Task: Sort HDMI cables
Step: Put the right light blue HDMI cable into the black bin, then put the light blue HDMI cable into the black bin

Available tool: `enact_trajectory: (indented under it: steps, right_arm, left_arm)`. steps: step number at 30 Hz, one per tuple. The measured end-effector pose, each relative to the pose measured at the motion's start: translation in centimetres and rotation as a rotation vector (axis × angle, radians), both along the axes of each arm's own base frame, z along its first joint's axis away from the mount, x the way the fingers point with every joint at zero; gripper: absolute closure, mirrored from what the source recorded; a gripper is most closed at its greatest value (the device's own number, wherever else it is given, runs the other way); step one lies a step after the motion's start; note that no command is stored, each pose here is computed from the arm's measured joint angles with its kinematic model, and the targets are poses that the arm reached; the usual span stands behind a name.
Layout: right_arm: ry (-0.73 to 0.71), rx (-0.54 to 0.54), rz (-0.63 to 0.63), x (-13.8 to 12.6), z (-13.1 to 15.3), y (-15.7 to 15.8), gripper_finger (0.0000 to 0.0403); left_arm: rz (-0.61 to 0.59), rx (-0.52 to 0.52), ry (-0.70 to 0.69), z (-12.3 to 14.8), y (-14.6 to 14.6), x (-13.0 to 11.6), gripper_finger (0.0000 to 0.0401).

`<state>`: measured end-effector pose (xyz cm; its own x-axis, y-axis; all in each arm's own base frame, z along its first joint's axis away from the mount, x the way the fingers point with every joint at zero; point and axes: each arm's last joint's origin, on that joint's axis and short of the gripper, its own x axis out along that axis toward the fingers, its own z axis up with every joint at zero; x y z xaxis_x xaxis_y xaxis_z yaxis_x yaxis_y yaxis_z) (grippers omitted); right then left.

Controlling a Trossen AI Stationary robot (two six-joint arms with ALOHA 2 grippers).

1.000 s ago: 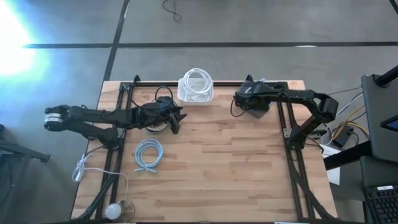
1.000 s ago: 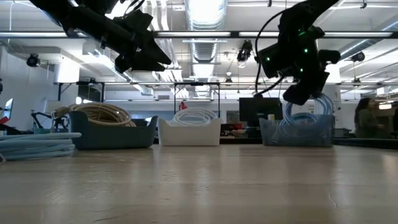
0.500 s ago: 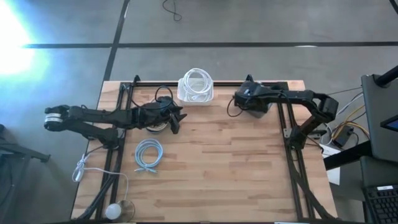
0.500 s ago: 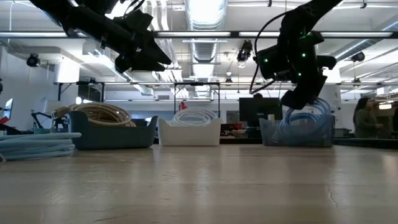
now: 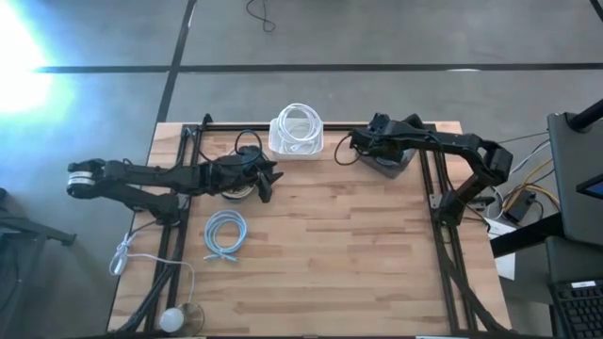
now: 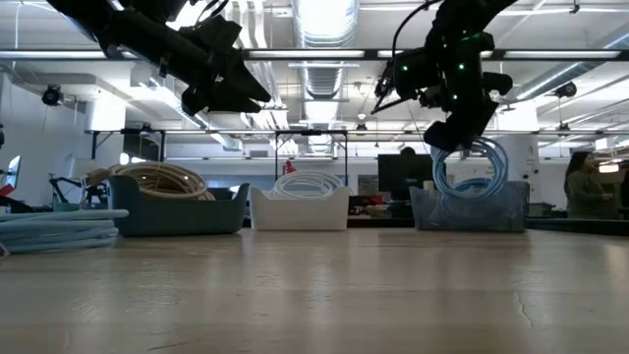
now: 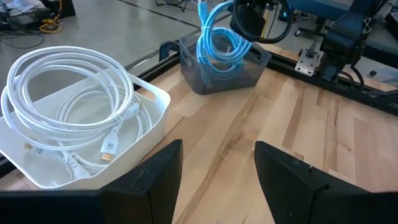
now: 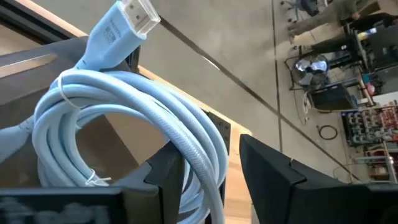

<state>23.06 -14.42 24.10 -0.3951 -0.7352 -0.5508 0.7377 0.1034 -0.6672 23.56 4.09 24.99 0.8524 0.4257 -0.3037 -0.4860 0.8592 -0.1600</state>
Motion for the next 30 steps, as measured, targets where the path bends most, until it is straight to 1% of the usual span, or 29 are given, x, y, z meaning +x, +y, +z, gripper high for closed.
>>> enact_trajectory:
  steps: [3, 8, 13, 18, 22, 30]
  right_arm:
    - [-0.008, 0.017, -0.001, 0.0, -0.1, 0.0, 0.0248]
    - [-0.02, 0.127, -0.01, -0.4, -1.3, 0.4, 0.0238]
    - [0.027, 0.161, -0.014, -1.2, -2.6, 0.8, 0.0232]
    - [0.105, 0.228, 0.034, -1.6, -3.4, 1.1, 0.0233]
    - [0.118, 0.236, 0.051, -1.5, -3.3, 1.0, 0.0238]
    - [0.036, 0.215, 0.102, 0.2, -1.6, 1.5, 0.0249]
  left_arm:
    - [0.0, 0.0, 0.0, 0.0, 0.0, 0.0, 0.0197]
    - [0.0, -0.001, 0.0, 0.0, 0.0, 0.0, 0.0197]
    - [0.0, -0.002, 0.0, 0.0, 0.0, 0.0, 0.0197]
    - [0.0, -0.002, -0.001, 0.0, 0.0, 0.0, 0.0197]
    - [0.001, -0.002, -0.001, 0.0, 0.0, 0.0, 0.0197]
    - [-0.001, -0.017, -0.009, 0.0, 0.0, 0.0, 0.0197]
